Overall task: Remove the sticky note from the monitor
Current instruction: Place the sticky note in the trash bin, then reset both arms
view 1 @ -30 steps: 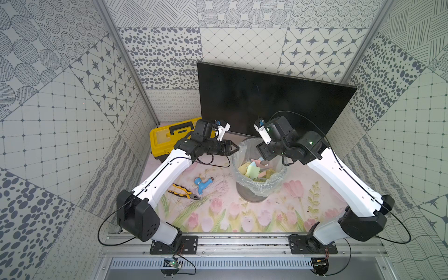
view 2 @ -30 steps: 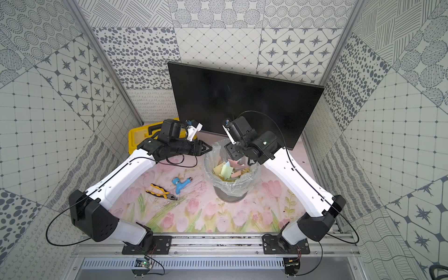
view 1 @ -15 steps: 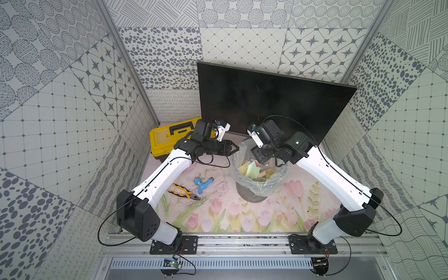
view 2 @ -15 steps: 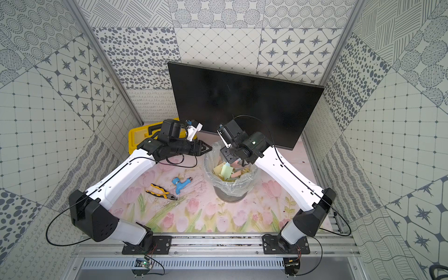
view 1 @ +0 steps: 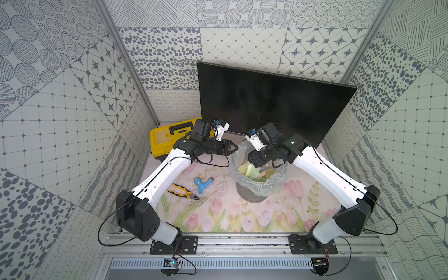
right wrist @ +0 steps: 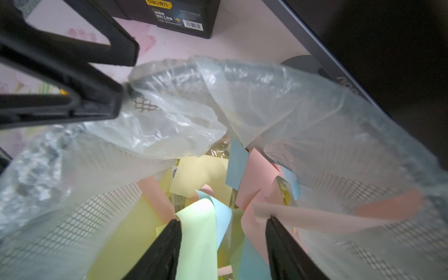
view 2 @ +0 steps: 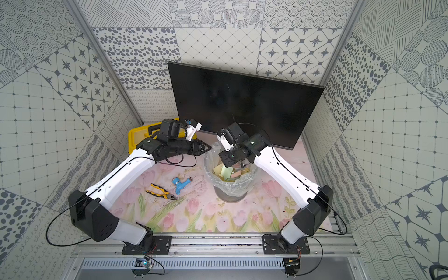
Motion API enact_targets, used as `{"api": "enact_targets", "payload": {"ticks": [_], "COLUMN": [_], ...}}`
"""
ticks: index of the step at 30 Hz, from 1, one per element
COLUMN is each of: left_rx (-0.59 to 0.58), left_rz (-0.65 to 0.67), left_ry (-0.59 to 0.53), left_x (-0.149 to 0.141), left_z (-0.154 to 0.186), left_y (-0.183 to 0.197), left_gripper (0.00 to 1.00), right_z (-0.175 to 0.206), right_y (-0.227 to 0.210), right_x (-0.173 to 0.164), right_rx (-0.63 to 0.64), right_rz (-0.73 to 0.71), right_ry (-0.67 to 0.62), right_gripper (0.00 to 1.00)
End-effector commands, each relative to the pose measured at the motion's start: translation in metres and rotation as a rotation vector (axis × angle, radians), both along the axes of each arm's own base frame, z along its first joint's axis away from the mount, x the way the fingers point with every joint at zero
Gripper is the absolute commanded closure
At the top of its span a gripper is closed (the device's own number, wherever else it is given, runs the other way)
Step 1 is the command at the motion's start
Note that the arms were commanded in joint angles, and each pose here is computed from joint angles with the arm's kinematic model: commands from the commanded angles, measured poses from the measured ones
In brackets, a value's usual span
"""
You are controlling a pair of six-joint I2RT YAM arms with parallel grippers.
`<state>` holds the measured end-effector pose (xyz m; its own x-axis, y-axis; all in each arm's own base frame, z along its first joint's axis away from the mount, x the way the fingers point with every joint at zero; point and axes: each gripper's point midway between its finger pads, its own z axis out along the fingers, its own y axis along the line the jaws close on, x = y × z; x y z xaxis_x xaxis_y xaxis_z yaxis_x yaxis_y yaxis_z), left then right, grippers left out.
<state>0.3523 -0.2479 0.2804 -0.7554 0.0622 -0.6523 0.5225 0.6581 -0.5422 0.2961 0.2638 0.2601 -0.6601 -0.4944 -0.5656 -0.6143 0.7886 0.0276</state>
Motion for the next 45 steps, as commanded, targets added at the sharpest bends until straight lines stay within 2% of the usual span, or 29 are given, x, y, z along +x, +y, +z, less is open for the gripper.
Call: {"api": "enact_targets", "payload": {"ticks": [1, 4, 7, 12, 16, 23, 26, 30, 33, 38, 45], "left_rx": [0.002, -0.016, -0.047, -0.093, -0.115, -0.081, -0.031, 0.015, 0.048, 0.081, 0.088], "left_rz": [-0.024, -0.012, -0.001, 0.017, 0.052, 0.215, 0.315, 0.455, 0.535, 0.570, 0.633], "left_ry": [-0.037, -0.048, -0.078, -0.203, -0.318, -0.543, -0.645, -0.763, -0.798, -0.788, -0.713], "left_x": [-0.003, -0.002, -0.002, -0.002, 0.001, 0.014, 0.019, 0.020, 0.022, 0.027, 0.032], "left_z": [0.008, 0.014, 0.023, 0.055, 0.085, 0.132, 0.146, 0.161, 0.162, 0.154, 0.133], "left_y": [0.003, 0.007, 0.011, 0.021, 0.033, 0.068, 0.088, 0.115, 0.131, 0.138, 0.148], "left_gripper": [0.47, 0.43, 0.31, 0.12, 0.02, 0.01, 0.01, 0.00, 0.00, 0.01, 0.01], "right_z": [0.037, 0.056, 0.074, 0.111, 0.144, 0.197, 0.215, 0.218, 0.212, 0.183, 0.124], "right_y": [0.016, 0.016, 0.014, -0.003, -0.024, -0.083, -0.111, -0.152, -0.181, -0.206, -0.232], "right_x": [-0.001, -0.003, -0.006, -0.004, -0.001, -0.003, -0.011, -0.020, -0.028, -0.031, -0.023], "right_rx": [0.135, 0.179, 0.208, 0.240, 0.255, 0.271, 0.310, 0.363, 0.374, 0.356, 0.320], "right_rz": [0.046, 0.059, 0.062, 0.021, -0.044, -0.231, -0.311, -0.452, -0.558, -0.642, -0.778], "right_ry": [-0.067, -0.101, -0.138, -0.237, -0.336, -0.551, -0.645, -0.740, -0.780, -0.768, -0.687], "right_gripper": [0.39, 0.40, 0.41, 0.42, 0.43, 0.35, 0.25, 0.13, 0.08, 0.04, 0.03]}}
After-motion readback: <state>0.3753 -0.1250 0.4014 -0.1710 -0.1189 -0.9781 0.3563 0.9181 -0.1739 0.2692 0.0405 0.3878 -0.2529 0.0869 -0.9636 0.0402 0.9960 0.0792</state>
